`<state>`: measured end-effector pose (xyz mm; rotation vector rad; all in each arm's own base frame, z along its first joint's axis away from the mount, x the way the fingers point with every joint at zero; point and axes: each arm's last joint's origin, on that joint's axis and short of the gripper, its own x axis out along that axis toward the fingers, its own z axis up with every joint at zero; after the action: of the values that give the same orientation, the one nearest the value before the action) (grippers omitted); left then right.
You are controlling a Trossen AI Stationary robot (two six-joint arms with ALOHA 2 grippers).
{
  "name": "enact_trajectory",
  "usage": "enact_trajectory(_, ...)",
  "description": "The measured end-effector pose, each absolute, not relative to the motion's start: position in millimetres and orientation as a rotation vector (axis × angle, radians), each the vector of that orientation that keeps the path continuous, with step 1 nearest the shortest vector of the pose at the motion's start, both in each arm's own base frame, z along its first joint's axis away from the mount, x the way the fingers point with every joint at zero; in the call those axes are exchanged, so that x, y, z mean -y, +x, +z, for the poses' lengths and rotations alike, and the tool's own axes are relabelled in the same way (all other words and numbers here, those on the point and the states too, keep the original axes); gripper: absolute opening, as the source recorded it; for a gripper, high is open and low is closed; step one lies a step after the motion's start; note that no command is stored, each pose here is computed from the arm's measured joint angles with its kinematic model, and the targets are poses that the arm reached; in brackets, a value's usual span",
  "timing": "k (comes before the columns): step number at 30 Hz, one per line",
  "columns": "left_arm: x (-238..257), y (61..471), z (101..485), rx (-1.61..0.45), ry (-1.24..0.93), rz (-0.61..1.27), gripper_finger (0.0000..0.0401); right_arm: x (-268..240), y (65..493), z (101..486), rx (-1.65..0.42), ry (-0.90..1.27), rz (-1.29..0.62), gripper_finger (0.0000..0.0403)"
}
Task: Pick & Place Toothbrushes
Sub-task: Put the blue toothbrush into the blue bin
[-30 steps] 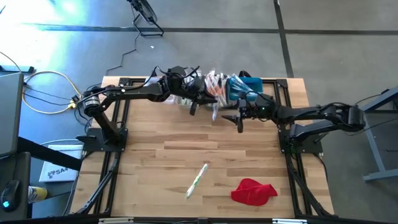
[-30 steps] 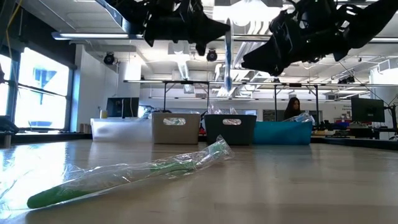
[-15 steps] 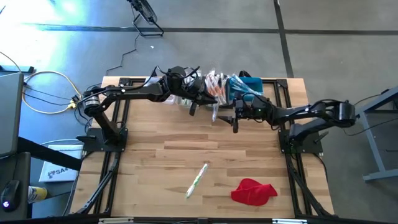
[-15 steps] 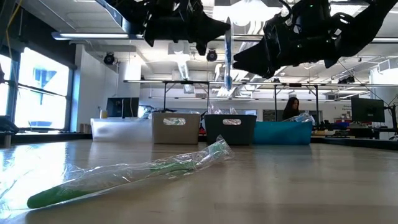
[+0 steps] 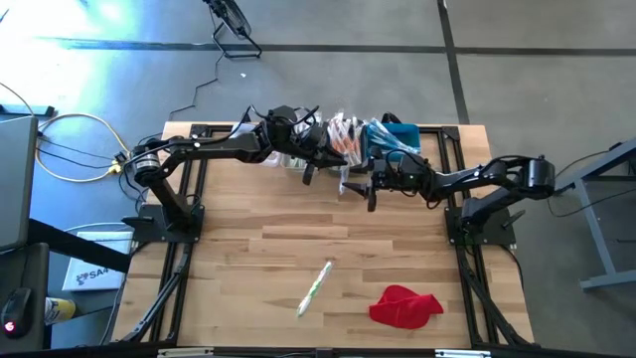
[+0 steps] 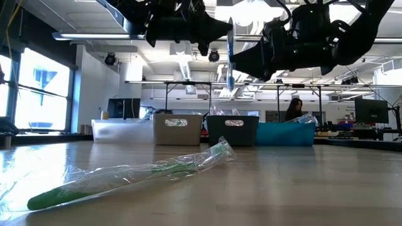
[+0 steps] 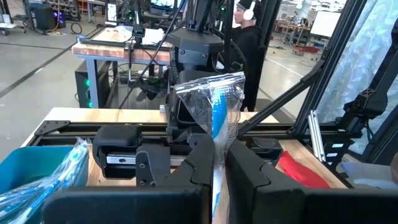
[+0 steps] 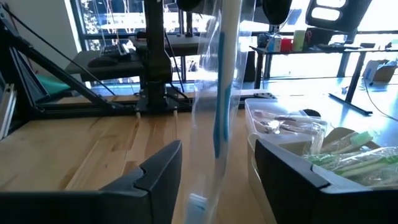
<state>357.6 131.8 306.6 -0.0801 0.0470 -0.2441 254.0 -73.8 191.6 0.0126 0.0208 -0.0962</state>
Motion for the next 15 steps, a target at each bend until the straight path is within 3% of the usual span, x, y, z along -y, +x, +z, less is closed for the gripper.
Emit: enact_trajectory(15,-131.7,357.7,306.6,-0.047,-0.08,-0.243,0.0015,73.7,254.0,195.8,0.021,0.002,-0.095,0.0102)
